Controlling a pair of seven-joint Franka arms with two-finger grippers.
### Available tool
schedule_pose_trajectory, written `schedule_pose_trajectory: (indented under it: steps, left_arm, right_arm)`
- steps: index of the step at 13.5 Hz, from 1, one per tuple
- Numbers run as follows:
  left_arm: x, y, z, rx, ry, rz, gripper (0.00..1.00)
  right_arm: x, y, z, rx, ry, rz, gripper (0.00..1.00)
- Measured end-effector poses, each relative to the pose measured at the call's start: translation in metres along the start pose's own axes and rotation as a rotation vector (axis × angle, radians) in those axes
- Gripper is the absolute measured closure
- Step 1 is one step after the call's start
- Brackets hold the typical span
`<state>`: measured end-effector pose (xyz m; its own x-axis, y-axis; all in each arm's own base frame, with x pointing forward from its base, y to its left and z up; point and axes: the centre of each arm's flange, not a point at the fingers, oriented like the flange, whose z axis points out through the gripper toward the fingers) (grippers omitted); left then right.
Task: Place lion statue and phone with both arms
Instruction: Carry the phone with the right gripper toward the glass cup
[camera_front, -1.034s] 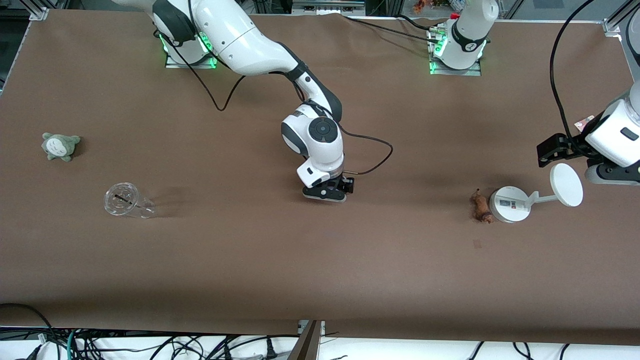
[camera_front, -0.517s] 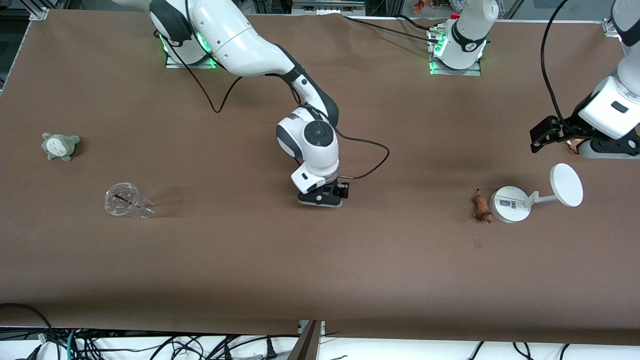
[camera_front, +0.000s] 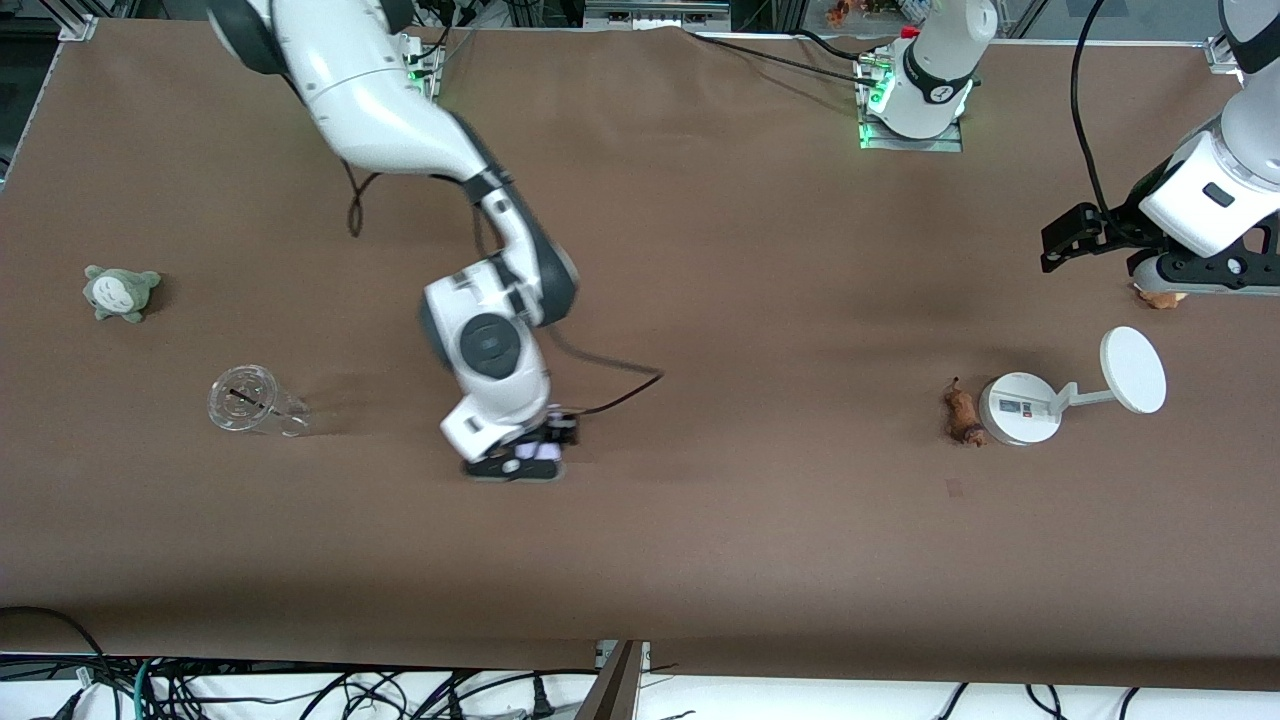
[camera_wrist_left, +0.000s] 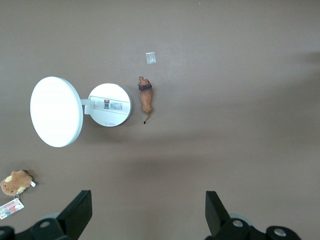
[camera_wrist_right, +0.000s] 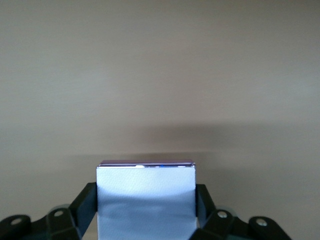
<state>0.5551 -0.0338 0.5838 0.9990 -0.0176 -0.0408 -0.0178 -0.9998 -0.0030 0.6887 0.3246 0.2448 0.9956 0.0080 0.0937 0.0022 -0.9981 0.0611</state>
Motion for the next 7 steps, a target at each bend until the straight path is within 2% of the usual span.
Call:
schedule_pose_trajectory:
  steps: [2, 4, 7]
  left_arm:
    - [0.0, 0.0, -0.003, 0.0, 0.005, 0.001, 0.0]
    - [0.001, 0.001, -0.006, 0.0, 0.011, 0.003, 0.0]
    - [0.001, 0.003, -0.006, -0.001, 0.013, 0.006, 0.0]
  right_arm:
    - [0.011, 0.06, 0.011, -0.002, -0.045, -0.023, 0.17]
    - [0.013, 0.109, 0.024, 0.021, -0.093, -0.018, 0.17]
    - [0.009, 0.155, 0.042, 0.02, -0.138, 0.0, 0.17]
